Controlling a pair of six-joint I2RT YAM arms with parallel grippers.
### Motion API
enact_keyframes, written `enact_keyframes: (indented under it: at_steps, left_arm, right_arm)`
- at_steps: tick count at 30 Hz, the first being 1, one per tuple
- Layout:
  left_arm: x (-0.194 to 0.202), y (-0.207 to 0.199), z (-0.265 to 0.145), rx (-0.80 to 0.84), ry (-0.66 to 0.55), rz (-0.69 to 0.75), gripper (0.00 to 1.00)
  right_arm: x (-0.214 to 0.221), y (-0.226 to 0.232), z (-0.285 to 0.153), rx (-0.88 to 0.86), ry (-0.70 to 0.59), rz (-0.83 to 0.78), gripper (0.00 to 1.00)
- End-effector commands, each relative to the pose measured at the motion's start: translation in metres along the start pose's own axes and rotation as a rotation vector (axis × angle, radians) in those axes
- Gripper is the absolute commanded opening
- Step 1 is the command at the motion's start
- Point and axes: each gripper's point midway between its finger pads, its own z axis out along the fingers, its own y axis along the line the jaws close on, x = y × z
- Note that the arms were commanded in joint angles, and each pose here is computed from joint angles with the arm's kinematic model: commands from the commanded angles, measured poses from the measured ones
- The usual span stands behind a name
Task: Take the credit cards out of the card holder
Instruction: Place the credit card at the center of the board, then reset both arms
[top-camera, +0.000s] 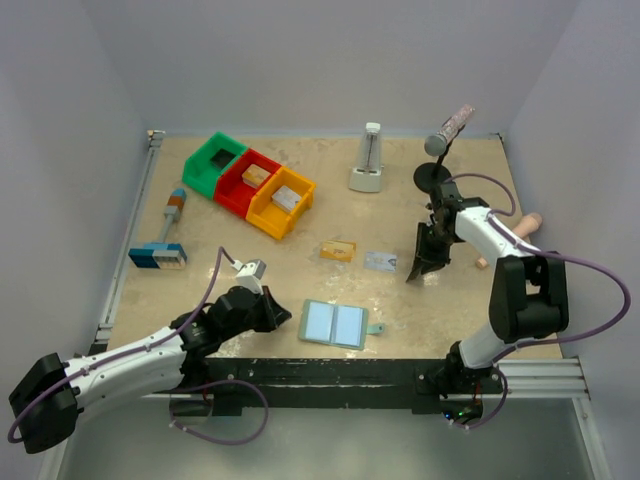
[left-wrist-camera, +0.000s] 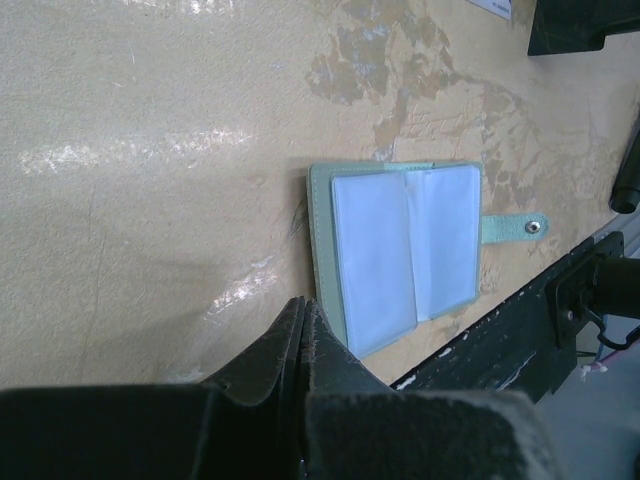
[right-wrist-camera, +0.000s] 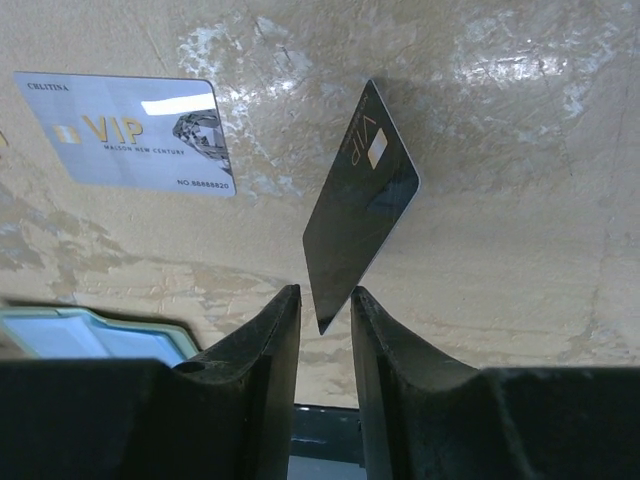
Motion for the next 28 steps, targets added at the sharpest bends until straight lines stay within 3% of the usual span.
enact_keyframes:
  at_steps: [1,6,9,15,17,22,28]
  left_arm:
    - [-0.003,-0.006,0.001,0.032,-0.015,-0.003,0.01]
    - [-0.004,-0.005,-0.001,0.030,-0.023,0.002,0.01]
    - [-0.006,-0.003,-0.003,0.018,-0.029,0.011,0.12]
    - [-0.017,0.007,-0.014,-0.083,-0.047,0.006,0.73]
    - [-0.024,0.015,-0.023,-0.176,-0.049,-0.007,0.87]
    - [-0.031,0.032,-0.041,-0.344,-0.019,0.023,0.92]
    - [-0.036,0.021,-0.050,-0.285,-0.037,0.017,0.92]
  right_arm:
    - [0.002,-0.013,-0.010,0.060,-0.037,0.009,0.32]
    - [0.004,-0.020,-0.033,0.086,-0.112,0.034,0.39]
    - [-0.001,-0.015,-0.064,0.045,-0.247,0.063,0.44]
    - [0.026,0.046,-0.117,-0.197,-0.541,-0.111,0.48]
    - [0.043,0.049,-0.114,-0.225,-0.584,-0.132,0.48]
    - [0.069,0.042,-0.105,-0.314,-0.645,-0.117,0.49]
    - [0.079,0.043,-0.110,-0.362,-0.650,-0.168,0.50]
